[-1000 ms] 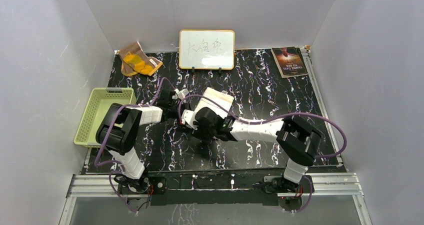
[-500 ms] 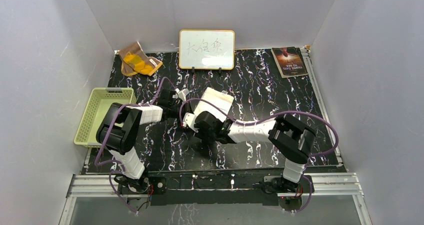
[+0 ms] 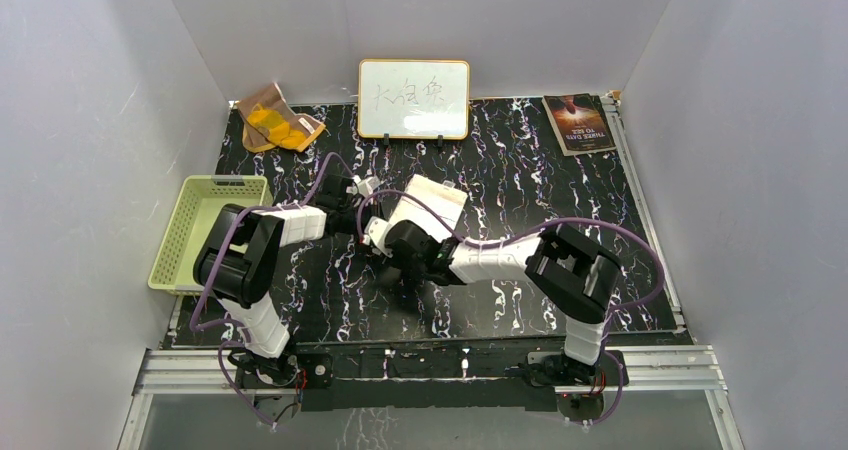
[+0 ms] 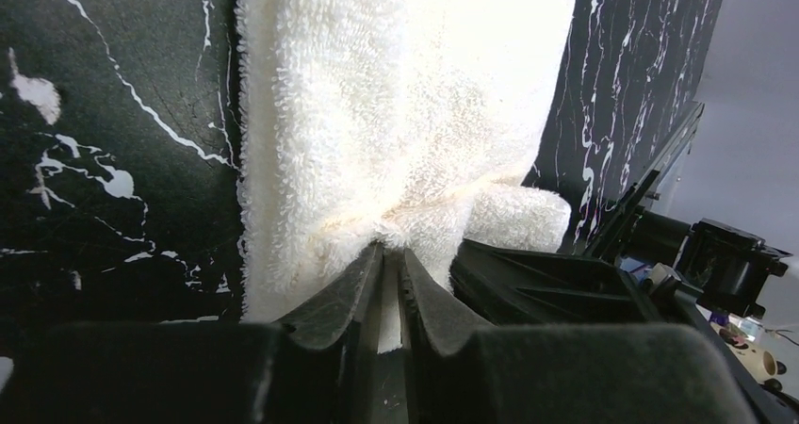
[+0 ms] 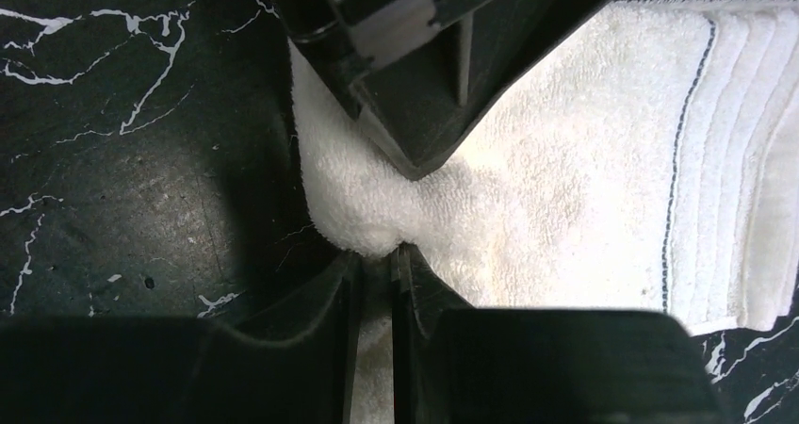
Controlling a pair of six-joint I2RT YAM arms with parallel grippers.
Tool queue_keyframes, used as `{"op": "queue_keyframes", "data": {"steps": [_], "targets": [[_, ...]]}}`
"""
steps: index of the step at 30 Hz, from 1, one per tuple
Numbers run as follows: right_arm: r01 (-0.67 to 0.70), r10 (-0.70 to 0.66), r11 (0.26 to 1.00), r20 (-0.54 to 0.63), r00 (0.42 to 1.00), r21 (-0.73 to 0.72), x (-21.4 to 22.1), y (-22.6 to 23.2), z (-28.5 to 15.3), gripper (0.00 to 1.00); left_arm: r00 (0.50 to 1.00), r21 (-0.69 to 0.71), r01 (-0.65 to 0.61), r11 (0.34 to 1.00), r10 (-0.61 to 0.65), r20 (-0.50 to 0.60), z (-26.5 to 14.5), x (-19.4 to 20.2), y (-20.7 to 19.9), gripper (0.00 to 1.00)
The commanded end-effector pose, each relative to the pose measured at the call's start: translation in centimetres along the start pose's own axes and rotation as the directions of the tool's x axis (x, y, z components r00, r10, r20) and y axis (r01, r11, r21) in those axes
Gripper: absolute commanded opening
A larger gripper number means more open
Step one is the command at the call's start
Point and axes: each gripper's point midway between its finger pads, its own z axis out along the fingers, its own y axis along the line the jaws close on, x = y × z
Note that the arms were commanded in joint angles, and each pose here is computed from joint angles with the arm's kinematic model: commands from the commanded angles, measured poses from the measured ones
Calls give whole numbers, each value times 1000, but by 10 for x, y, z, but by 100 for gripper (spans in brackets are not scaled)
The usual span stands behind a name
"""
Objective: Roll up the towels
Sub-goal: Roll the towel at the center of the board.
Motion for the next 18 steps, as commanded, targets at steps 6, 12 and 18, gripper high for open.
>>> {"op": "queue_keyframes", "data": {"steps": [6, 12, 18], "targets": [[-261, 230, 903, -127, 965, -342, 9, 40, -26, 0, 994, -154, 70, 986, -57, 90, -76, -37, 23, 40], [-399, 408, 718, -119, 905, -570, -32, 45, -55, 0, 982, -160, 29, 987, 3, 191, -113, -64, 5, 52], [-530, 529, 506, -241, 814, -680, -49, 35, -62, 0, 979, -110, 18, 994, 5, 206, -115, -61, -6, 54]]}}
